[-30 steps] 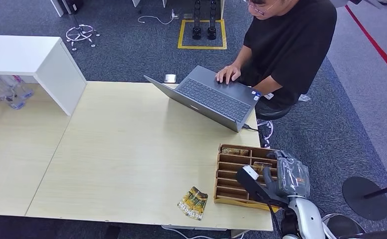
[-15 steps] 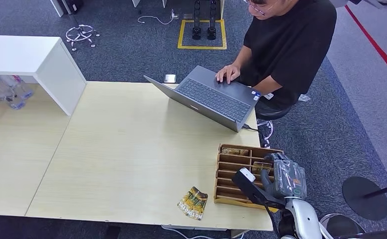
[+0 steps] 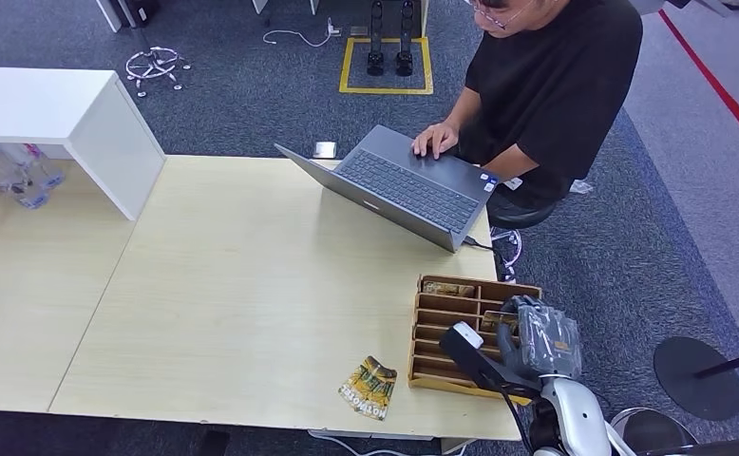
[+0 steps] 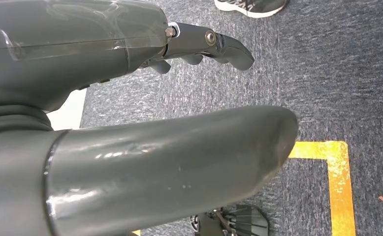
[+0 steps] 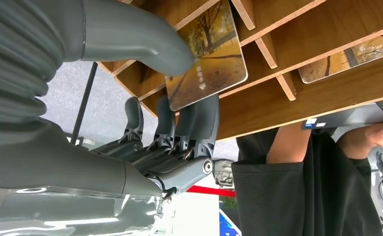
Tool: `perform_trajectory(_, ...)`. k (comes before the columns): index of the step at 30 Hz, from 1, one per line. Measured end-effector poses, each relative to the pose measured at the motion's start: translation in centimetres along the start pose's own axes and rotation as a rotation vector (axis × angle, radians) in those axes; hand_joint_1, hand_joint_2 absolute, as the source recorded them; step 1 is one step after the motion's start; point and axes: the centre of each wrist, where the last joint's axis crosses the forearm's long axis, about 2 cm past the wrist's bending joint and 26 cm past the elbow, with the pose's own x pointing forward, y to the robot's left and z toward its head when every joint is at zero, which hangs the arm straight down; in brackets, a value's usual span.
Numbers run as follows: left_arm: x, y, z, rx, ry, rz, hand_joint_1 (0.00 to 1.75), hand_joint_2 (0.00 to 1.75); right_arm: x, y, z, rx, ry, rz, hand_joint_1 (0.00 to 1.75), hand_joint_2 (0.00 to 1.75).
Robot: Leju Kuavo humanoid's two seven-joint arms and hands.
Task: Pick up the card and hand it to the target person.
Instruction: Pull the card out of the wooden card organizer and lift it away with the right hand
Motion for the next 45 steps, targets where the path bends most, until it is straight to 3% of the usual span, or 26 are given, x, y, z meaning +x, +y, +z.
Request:
perform_trajectory(10, 0.0, 0.0, 0.0, 0.000, 0.014, 0.000, 0.00, 0.00, 0.4, 0.1, -0.3, 0.025, -0.027, 0.050, 1.17, 1.75)
perform_trajectory(25, 0.0, 0.0, 0.0, 0.004, 0.019, 0.000, 0.00, 0.00, 0.8, 0.1, -0.7, 0.032, -0.063, 0.067, 1.50, 1.75)
perform_trajectory(35, 0.0, 0.0, 0.0, 0.004, 0.021, 0.003, 0.00, 0.00, 1.0, 0.0, -0.9, 0.008, -0.085, 0.099, 1.61, 1.75)
perform_trajectory(45, 0.0, 0.0, 0.0, 0.011, 0.045, 0.019, 0.00, 0.00, 1.8, -2.1, -0.9, -0.090, -0.119, 0.150, 1.68, 1.75)
